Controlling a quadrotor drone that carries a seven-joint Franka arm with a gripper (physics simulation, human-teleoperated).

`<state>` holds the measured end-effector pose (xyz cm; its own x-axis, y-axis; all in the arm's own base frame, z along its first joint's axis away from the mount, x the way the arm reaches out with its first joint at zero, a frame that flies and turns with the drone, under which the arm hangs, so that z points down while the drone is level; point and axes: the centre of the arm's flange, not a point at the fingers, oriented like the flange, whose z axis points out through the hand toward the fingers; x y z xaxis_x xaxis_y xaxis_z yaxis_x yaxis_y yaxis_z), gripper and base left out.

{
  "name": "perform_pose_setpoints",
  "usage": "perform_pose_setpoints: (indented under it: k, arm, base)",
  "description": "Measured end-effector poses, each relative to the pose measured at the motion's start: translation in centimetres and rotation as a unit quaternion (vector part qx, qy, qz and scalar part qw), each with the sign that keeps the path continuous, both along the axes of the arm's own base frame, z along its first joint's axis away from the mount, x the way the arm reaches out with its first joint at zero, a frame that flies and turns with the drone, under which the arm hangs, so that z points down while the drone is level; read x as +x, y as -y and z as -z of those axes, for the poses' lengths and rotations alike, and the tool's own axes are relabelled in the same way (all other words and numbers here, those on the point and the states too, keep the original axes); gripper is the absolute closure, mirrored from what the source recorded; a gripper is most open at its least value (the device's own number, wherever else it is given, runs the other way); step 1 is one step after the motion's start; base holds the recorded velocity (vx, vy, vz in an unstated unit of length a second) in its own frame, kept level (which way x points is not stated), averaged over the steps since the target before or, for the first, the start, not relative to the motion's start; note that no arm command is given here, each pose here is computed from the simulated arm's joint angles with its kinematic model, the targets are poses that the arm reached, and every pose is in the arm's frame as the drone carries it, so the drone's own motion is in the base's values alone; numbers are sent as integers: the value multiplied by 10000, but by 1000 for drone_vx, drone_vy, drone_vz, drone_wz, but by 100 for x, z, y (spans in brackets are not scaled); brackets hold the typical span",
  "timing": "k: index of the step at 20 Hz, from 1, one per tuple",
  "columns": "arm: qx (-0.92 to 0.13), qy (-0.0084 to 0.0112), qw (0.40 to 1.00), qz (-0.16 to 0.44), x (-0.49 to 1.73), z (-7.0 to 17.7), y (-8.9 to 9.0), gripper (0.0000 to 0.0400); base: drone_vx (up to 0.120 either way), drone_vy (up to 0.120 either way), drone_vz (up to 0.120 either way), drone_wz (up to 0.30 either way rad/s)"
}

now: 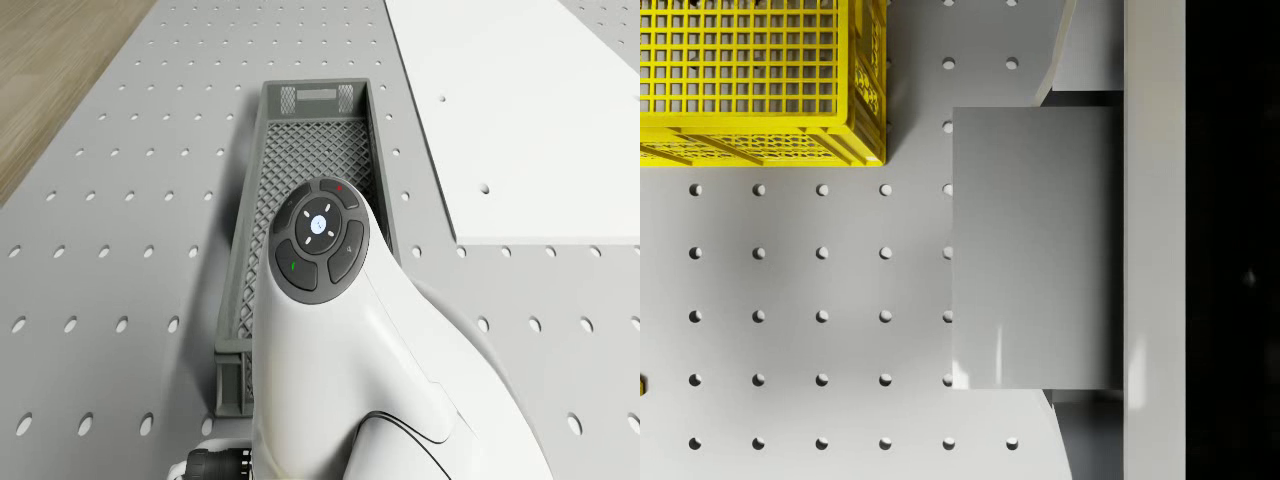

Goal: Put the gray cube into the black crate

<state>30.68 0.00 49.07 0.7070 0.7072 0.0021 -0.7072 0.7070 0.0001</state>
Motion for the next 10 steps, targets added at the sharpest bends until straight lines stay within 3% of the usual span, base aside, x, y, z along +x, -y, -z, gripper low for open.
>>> perform_pose_setpoints:
  k: [2,10]
  arm:
    - [0,0,10000,0,0,0,0,150]
    - [0,0,10000,0,0,0,0,150]
  base:
    - [120,80,0,0]
    - [120,0,0,0]
